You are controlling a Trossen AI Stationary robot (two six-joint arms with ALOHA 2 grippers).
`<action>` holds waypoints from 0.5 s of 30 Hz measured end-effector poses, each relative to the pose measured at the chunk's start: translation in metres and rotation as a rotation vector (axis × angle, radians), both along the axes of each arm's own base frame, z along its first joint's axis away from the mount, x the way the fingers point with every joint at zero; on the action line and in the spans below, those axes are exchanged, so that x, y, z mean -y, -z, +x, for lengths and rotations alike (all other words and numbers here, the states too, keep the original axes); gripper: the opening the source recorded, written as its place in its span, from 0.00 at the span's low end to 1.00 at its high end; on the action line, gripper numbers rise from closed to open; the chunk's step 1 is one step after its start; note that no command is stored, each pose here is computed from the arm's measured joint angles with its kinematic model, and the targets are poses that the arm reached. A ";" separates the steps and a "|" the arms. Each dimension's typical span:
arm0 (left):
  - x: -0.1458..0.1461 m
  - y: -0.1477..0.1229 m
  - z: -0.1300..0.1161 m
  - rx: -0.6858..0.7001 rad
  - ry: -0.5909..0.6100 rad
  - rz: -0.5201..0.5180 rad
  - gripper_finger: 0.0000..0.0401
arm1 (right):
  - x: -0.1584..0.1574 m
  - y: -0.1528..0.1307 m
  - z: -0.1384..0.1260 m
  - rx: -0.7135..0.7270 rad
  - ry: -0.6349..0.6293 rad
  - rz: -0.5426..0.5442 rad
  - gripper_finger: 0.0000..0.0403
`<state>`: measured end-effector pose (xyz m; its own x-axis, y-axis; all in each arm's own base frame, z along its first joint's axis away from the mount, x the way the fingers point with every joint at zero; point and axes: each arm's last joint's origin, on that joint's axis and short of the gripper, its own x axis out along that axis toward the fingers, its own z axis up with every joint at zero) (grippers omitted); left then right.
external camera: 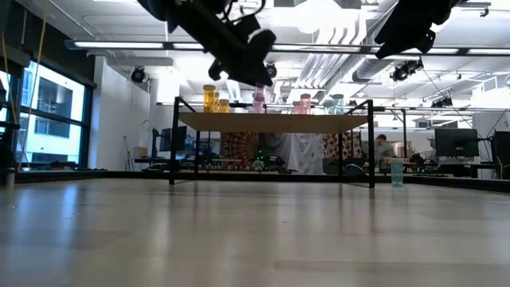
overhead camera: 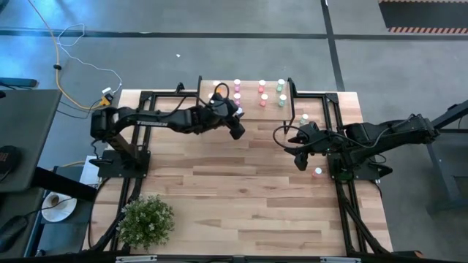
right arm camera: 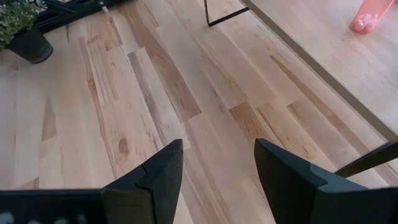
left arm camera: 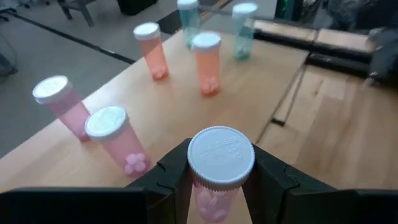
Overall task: Pick and place medicine bottles onto shelf by color
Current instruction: Put the purple pill bottle on the shelf aligned with the other purple pill bottles
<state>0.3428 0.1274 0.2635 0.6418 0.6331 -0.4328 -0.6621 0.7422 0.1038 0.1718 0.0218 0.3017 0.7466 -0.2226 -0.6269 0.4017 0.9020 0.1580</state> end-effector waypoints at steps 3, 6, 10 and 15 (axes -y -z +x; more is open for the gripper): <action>-0.003 0.003 0.002 -0.003 -0.019 0.015 0.27 | 0.000 0.000 0.000 0.000 0.000 -0.001 0.47; -0.008 0.003 0.000 -0.001 -0.036 0.018 0.27 | 0.000 0.000 0.000 0.000 -0.001 0.000 0.47; -0.012 0.003 -0.002 0.013 -0.049 -0.001 0.27 | 0.000 0.000 0.000 -0.001 -0.001 -0.001 0.47; -0.015 0.009 -0.001 0.018 -0.079 -0.033 0.27 | 0.000 0.000 0.000 -0.001 -0.001 -0.001 0.47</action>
<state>0.3420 0.1423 0.2546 0.5985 0.6673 -0.4433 -0.7200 0.6907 0.0676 0.1717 0.0218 0.3017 0.7461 -0.2224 -0.6276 0.4008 0.9027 0.1566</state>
